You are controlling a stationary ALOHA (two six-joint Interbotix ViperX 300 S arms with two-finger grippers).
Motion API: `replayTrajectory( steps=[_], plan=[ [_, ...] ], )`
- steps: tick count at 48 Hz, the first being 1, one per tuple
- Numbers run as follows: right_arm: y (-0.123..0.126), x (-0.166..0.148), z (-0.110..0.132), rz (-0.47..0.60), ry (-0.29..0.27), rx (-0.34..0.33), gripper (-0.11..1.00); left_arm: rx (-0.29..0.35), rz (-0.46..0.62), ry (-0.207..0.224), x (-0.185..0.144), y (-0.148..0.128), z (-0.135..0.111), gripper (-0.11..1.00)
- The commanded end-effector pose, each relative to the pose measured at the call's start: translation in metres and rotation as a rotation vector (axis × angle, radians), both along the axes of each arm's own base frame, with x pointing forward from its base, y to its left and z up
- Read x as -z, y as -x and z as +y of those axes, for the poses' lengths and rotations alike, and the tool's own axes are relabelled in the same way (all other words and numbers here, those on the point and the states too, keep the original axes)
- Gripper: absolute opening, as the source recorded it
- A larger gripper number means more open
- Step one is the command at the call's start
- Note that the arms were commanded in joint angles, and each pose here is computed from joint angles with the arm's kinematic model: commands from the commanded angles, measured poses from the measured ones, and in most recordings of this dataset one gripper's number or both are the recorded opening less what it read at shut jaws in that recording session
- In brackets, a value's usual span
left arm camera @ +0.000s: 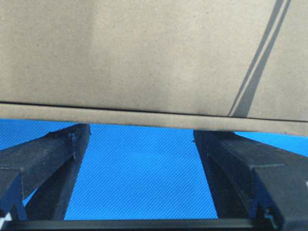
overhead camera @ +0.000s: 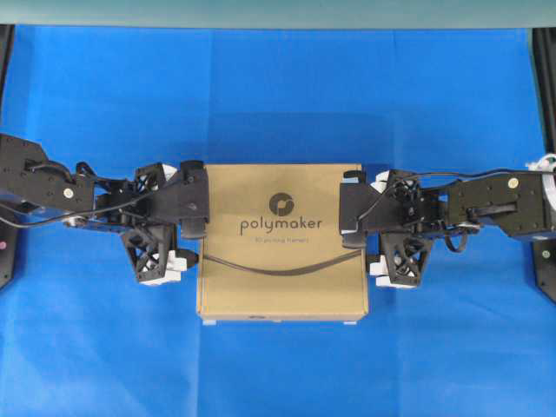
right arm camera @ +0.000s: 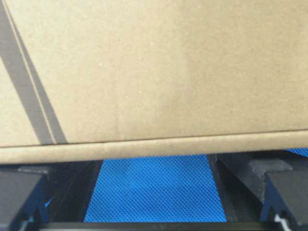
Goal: Lift up the cardboard box by clamping it between your arms.
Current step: 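Move both grippers inward to press against the box's left and right sides, then squeeze the box between both grippers and lift it upward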
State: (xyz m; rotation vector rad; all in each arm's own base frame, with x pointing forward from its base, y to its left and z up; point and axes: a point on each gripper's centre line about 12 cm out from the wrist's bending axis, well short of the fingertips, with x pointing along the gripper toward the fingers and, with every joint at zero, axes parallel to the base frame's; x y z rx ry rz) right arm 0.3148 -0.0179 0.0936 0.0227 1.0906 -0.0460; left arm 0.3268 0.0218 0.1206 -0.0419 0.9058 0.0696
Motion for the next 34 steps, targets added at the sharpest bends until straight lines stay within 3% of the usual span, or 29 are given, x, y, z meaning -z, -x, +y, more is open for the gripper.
replayTrajectory(
  steps=[1, 18, 34],
  plan=[
    [-0.008, -0.008, 0.002, -0.032, -0.003, -0.001, 0.99, 0.001, -0.031, -0.002, -0.008, -0.007, 0.0, 0.84],
    [-0.014, -0.02, 0.002, -0.057, -0.003, 0.001, 0.99, 0.001, -0.061, -0.012, -0.029, -0.008, 0.003, 0.84],
    [-0.015, -0.073, 0.0, -0.062, -0.001, 0.001, 0.99, 0.0, -0.071, -0.019, -0.073, -0.013, 0.005, 0.84]
  ],
)
